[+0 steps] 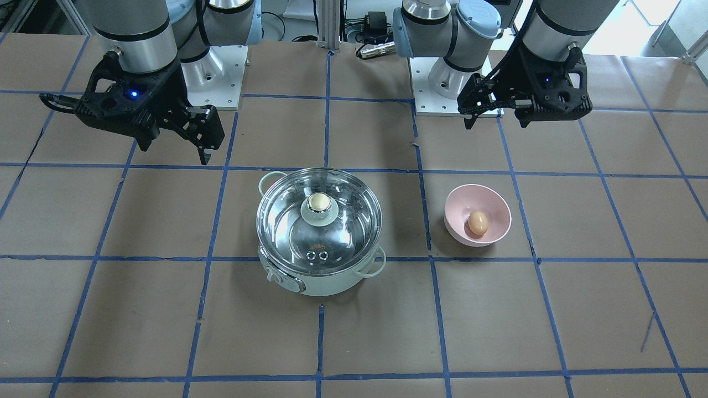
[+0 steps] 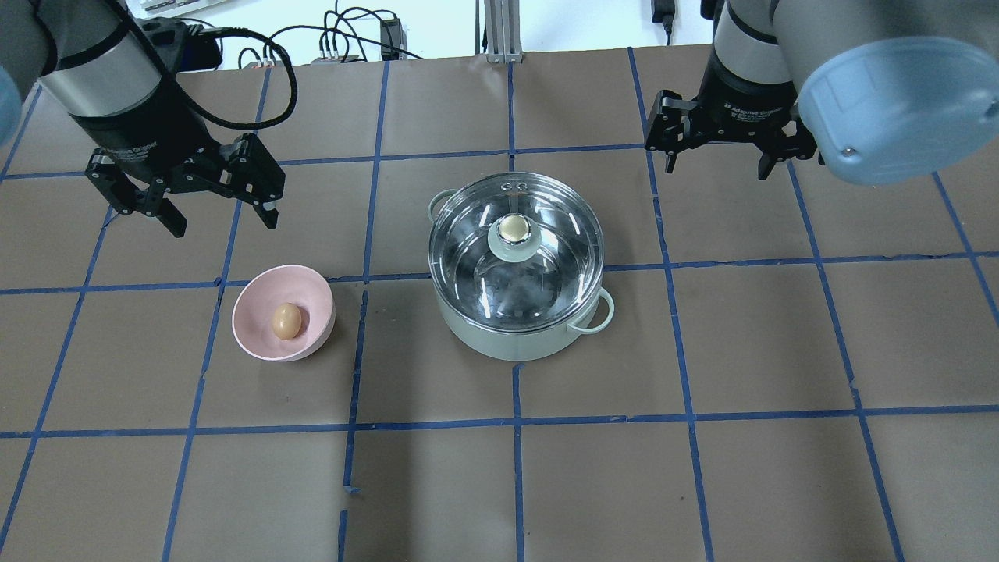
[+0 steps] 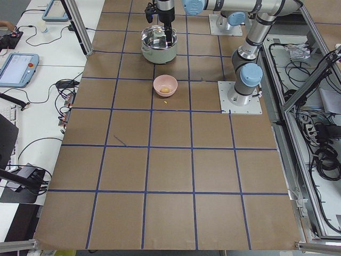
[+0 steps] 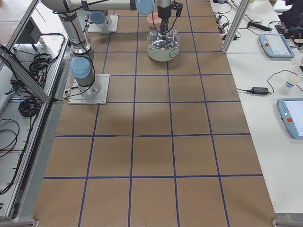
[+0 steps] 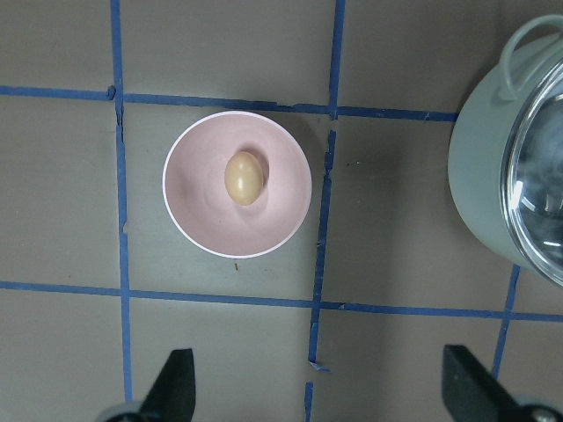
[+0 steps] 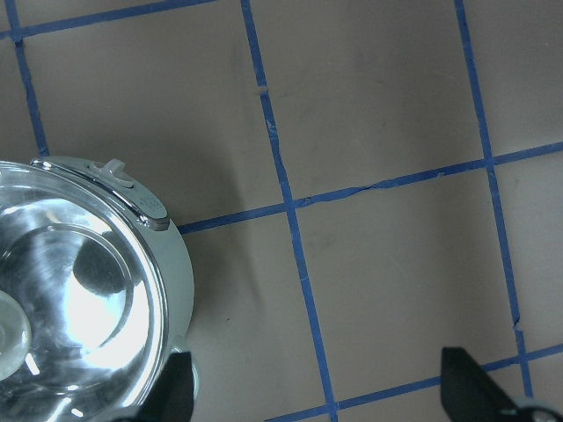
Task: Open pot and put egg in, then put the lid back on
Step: 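Lower the left gripper to the egg while the right gripper reaches the lid knob, then grasp the lid knob with the right gripper and lift the lid off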
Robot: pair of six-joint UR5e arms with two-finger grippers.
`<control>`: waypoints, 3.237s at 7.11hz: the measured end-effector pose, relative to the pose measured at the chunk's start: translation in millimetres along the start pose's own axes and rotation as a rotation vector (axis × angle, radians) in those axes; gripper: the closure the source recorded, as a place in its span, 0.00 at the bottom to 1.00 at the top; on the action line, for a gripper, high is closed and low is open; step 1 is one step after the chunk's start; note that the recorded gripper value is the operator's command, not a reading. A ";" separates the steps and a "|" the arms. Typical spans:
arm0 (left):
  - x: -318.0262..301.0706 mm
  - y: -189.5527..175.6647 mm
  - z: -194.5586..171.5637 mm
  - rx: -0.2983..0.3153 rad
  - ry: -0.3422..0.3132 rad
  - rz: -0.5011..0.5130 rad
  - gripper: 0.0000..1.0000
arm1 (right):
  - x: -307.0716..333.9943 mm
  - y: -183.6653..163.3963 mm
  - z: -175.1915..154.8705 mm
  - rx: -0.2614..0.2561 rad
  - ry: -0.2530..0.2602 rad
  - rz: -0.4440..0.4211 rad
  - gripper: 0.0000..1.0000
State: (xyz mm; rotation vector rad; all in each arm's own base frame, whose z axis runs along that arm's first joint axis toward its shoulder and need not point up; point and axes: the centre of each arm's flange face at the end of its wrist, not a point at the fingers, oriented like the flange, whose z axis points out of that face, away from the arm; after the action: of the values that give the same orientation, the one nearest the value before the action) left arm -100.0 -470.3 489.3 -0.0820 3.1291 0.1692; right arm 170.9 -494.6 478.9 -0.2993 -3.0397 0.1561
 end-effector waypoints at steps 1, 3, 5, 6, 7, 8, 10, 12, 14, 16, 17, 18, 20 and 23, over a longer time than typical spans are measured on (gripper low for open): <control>-5.7 -3.3 11.3 -0.004 0.002 0.010 0.00 | -8.4 -0.9 2.2 0.007 -0.020 0.015 0.00; -28.4 -13.5 36.2 -0.001 0.002 -0.021 0.00 | -59.4 7.1 11.1 0.045 -0.083 0.027 0.00; -60.8 -18.8 73.5 -0.016 -0.019 -0.084 0.00 | -127.2 26.4 28.1 0.088 -0.133 -0.031 0.00; -75.6 -18.7 97.3 -0.025 -0.020 -0.116 0.00 | -147.1 27.8 39.3 0.107 -0.152 -0.045 0.00; -83.4 -18.8 121.6 -0.019 -0.019 -0.137 0.00 | -157.2 28.3 50.2 0.110 -0.158 -0.050 0.00; -86.1 -23.0 144.8 0.002 -0.022 -0.146 0.00 | -165.1 32.3 64.8 0.093 -0.152 -0.054 0.00; -80.2 -42.0 181.7 0.046 -0.024 -0.133 0.00 | -183.7 44.3 87.0 0.079 -0.150 -0.073 0.00; -69.4 -58.8 203.6 0.080 -0.026 -0.087 0.00 | -196.0 45.5 104.0 0.079 -0.153 -0.085 0.03; -65.4 -60.4 217.4 0.087 -0.016 -0.050 0.00 | -198.3 46.0 115.5 0.065 -0.142 -0.088 0.31; -62.4 -55.8 232.9 0.084 0.005 -0.051 0.00 | -197.2 48.1 116.8 0.059 -0.138 -0.085 0.69; -62.8 -54.0 236.5 0.081 0.006 -0.056 0.00 | -197.2 47.7 115.5 0.061 -0.139 -0.089 0.77; -63.2 -53.2 238.5 0.078 0.006 -0.062 0.00 | -197.3 47.2 113.9 0.064 -0.141 -0.093 0.79; -64.0 -52.4 240.1 0.075 0.006 -0.076 0.00 | -193.9 46.1 105.4 0.074 -0.143 -0.090 0.82; -62.9 -50.1 249.4 0.057 0.014 -0.110 0.03 | -166.7 36.5 66.6 0.058 -0.123 -0.055 0.82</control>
State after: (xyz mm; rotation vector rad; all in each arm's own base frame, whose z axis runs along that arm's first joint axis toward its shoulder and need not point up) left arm -33.5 -489.8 236.5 -0.2556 3.1298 0.0787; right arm 334.6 -498.3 396.8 -0.2087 -3.1539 0.2684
